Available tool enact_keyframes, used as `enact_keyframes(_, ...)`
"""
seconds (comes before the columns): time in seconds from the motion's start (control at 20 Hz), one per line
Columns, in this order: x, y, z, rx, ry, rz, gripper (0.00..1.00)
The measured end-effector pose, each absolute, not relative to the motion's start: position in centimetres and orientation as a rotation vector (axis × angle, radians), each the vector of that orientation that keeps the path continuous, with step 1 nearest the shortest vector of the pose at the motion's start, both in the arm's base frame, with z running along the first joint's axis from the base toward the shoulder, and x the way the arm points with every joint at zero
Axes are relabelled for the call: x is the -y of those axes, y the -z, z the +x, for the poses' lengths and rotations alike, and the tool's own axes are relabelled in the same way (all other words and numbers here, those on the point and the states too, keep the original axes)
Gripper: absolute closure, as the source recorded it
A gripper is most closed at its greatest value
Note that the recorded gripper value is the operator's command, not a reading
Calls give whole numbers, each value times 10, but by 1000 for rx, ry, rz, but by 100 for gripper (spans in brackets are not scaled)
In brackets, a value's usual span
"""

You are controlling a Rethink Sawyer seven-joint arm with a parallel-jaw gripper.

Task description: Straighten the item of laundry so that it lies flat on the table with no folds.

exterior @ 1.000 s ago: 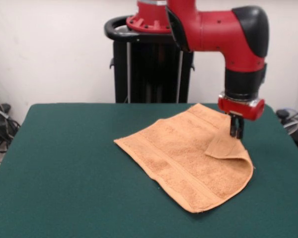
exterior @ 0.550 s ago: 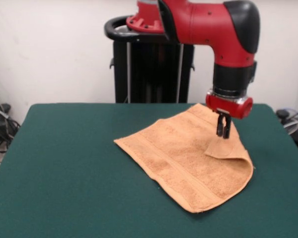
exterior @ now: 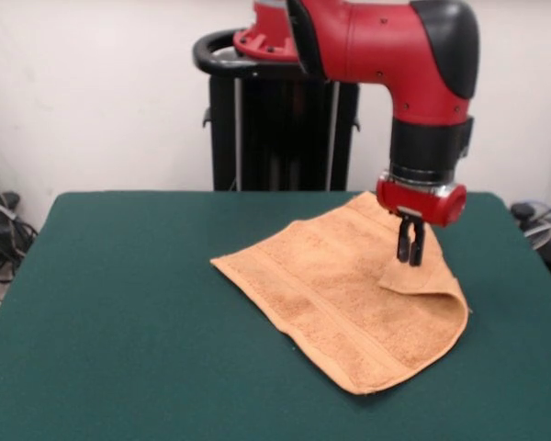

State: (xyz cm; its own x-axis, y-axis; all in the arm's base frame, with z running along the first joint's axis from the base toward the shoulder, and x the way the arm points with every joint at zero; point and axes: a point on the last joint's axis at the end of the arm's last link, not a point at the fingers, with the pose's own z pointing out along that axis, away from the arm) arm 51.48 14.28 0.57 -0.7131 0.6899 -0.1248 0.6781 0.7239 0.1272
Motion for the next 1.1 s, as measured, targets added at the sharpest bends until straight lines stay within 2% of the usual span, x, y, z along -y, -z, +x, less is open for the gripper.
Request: enact_keyframes(1.1, -130, 32, 503, -2827, -78, 1050, 100)
